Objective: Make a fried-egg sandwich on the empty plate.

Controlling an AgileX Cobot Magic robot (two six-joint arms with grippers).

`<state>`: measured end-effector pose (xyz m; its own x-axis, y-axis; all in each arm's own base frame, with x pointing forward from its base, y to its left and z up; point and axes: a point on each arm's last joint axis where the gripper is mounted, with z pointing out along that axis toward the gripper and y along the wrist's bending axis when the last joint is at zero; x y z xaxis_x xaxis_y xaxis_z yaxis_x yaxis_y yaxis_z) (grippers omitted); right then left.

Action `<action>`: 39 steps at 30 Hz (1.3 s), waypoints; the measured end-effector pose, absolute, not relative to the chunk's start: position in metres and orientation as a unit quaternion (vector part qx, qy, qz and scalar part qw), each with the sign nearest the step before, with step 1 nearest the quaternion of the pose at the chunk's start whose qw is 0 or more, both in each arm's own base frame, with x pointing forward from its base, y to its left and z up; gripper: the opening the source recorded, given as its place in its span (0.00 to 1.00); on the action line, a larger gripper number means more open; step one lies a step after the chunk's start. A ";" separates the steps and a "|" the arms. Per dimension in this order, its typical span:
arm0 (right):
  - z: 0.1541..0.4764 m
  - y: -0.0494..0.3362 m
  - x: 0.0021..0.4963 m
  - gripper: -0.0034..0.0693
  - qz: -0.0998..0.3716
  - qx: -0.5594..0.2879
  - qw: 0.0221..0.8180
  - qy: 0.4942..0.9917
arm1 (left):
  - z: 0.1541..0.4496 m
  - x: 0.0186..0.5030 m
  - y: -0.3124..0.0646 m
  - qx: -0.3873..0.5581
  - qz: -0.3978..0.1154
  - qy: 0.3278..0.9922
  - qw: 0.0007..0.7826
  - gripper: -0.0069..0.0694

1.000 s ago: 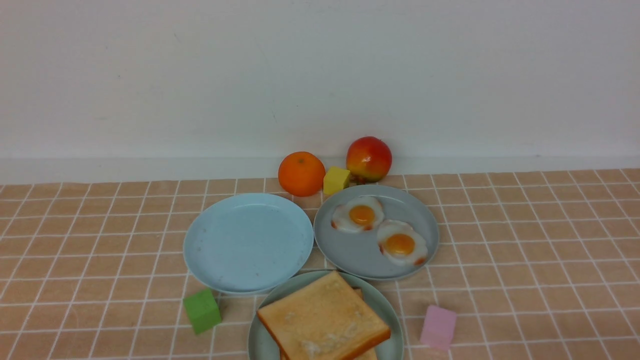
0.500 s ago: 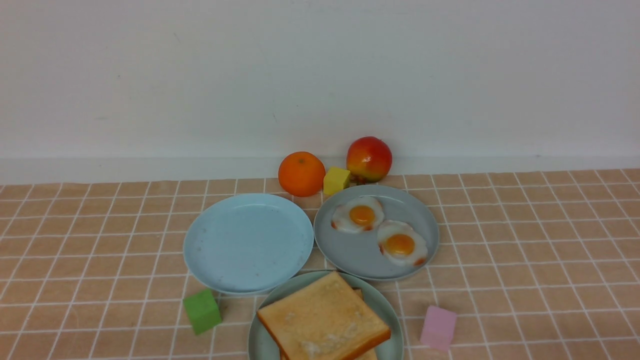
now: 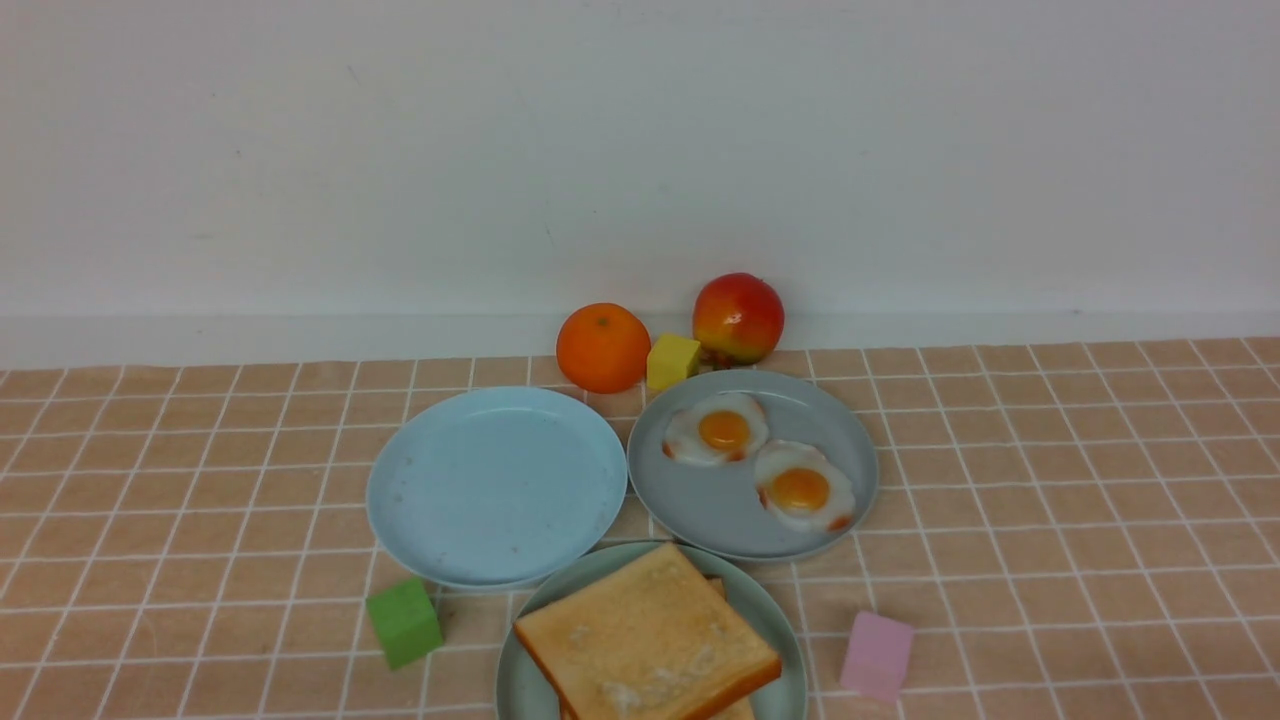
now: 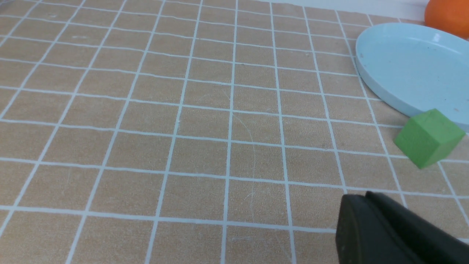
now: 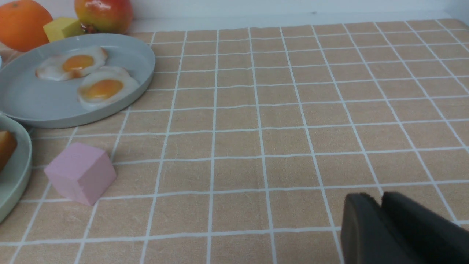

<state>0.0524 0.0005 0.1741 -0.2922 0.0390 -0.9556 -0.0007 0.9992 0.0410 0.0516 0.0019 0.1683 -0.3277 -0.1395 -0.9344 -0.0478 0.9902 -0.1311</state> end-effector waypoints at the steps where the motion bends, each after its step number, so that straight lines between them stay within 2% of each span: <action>1: 0.174 0.001 0.052 0.18 0.017 0.012 0.595 0.804 | 0.168 0.052 0.002 -0.058 -0.040 0.814 0.577 0.11; 39: 0.174 0.001 0.052 0.24 0.017 0.012 0.595 0.804 | 0.168 0.052 0.002 -0.058 -0.040 0.814 0.577 0.11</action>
<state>0.0524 0.0006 0.1741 -0.2922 0.0392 -0.9556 -0.0009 0.9991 0.0412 0.0516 0.0019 0.1683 -0.3277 -0.1395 -0.9344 -0.0478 0.9902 -0.1311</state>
